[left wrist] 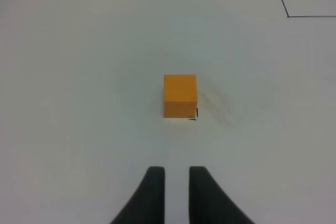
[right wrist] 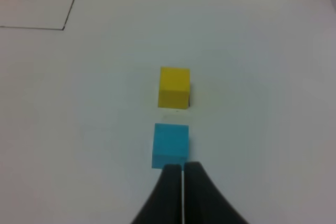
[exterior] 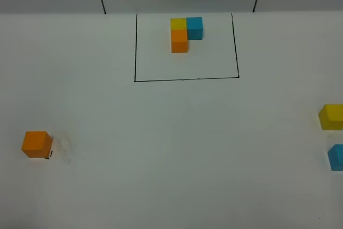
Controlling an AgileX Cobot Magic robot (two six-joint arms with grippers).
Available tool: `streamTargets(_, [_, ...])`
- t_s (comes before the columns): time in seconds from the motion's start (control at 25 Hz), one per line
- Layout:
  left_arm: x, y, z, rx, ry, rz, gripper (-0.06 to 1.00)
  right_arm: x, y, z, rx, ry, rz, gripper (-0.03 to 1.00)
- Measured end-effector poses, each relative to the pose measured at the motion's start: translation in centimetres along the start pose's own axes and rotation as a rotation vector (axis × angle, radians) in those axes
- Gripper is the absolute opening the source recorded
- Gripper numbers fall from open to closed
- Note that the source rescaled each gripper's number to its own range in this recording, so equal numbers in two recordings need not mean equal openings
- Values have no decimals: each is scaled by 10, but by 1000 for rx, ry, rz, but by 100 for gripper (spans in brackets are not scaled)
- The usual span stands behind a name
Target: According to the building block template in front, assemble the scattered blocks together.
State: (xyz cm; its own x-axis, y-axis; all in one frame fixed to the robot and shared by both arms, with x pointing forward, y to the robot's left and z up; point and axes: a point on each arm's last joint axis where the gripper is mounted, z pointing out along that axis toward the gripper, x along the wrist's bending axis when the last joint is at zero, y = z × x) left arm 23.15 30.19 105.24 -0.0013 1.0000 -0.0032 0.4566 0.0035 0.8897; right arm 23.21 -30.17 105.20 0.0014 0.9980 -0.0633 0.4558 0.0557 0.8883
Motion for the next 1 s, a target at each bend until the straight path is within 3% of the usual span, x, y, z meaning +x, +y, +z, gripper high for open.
streamTargets(0.24, [0, 0, 0, 0, 0, 0, 79, 0, 0, 0, 0, 0, 0, 1])
streamTargets(0.36, [0, 0, 0, 0, 0, 0, 95, 0, 0, 0, 0, 0, 0, 1])
streamTargets(0.48, [0, 0, 0, 0, 0, 0, 100, 0, 0, 0, 0, 0, 0, 1])
streamTargets(0.8, [3, 1, 1, 5, 34, -9, 99, 0, 0, 0, 0, 0, 0, 1])
streamTargets(1.0, [5, 21, 3, 51, 62, 3, 98, 0, 0, 0, 0, 0, 0, 1])
